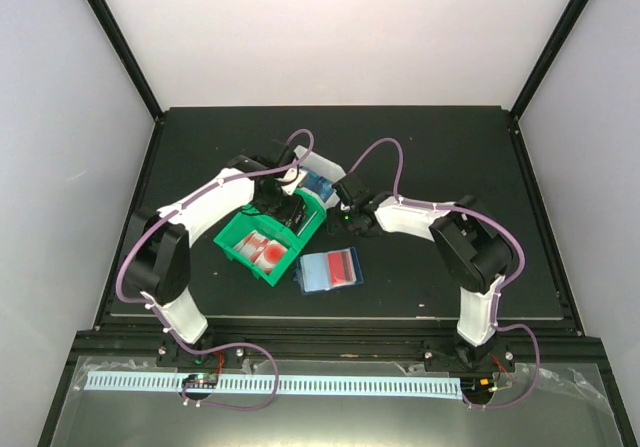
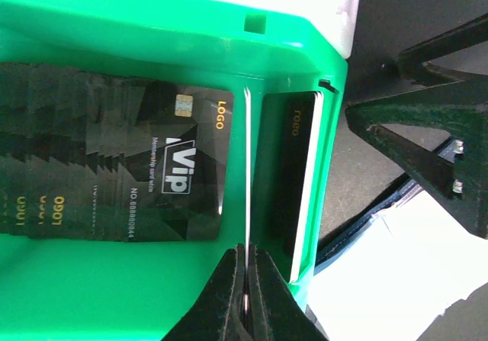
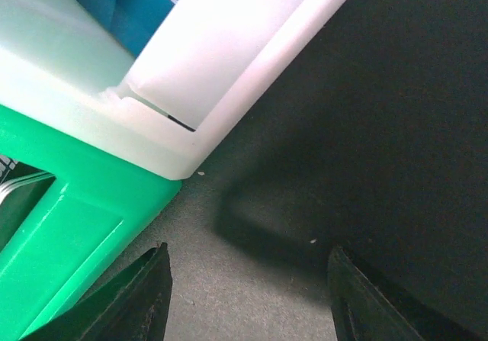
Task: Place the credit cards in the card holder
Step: Pick up the credit card from the storage box.
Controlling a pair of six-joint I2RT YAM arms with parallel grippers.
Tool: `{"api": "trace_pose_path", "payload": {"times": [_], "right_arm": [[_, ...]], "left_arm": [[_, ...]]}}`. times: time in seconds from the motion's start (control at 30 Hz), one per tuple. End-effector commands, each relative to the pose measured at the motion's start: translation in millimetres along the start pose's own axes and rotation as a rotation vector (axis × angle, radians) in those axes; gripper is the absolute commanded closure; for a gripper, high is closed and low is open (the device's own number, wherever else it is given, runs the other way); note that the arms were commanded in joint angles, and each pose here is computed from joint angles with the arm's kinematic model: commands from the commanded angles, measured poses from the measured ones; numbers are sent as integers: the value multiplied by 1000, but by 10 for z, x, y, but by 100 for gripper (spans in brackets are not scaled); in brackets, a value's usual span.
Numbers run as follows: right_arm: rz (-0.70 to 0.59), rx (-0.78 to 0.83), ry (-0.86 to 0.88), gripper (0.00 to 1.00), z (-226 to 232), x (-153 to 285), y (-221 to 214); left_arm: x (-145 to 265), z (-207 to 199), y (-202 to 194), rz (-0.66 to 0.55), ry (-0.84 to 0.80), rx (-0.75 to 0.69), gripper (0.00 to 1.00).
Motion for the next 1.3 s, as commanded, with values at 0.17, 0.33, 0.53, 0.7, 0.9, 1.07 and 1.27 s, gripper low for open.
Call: {"api": "trace_pose_path", "payload": {"times": [0.17, 0.33, 0.53, 0.7, 0.9, 1.07, 1.27], "right_arm": [[-100, 16, 167, 36, 164, 419, 160], [-114, -55, 367, 34, 377, 581, 250], [-103, -167, 388, 28, 451, 595, 373], [-69, -199, 367, 26, 464, 495, 413], [-41, -213, 378, 22, 476, 384, 406], [-23, -222, 371, 22, 486, 306, 395], [-21, -255, 423, 21, 530, 225, 397]], "left_arm": [[83, 32, -12, -57, 9, 13, 98], [78, 19, -19, -65, -12, 13, 98], [102, 2, -33, -81, -36, 8, 98], [119, -21, -45, -87, -57, 4, 98], [136, -36, -39, -94, -79, 5, 99], [158, -41, -37, -103, -92, 6, 98], [143, -42, -52, -98, -102, 5, 99]]}}
Point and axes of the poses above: each gripper's point midway between its finger pads, its own x axis back along the fingers, its own z axis along the line the jaws close on, y = z × x, the point moved 7 cm from there along x, back along the fingers, and after that the axes turned 8 degrees about x, right-handed, at the moved point
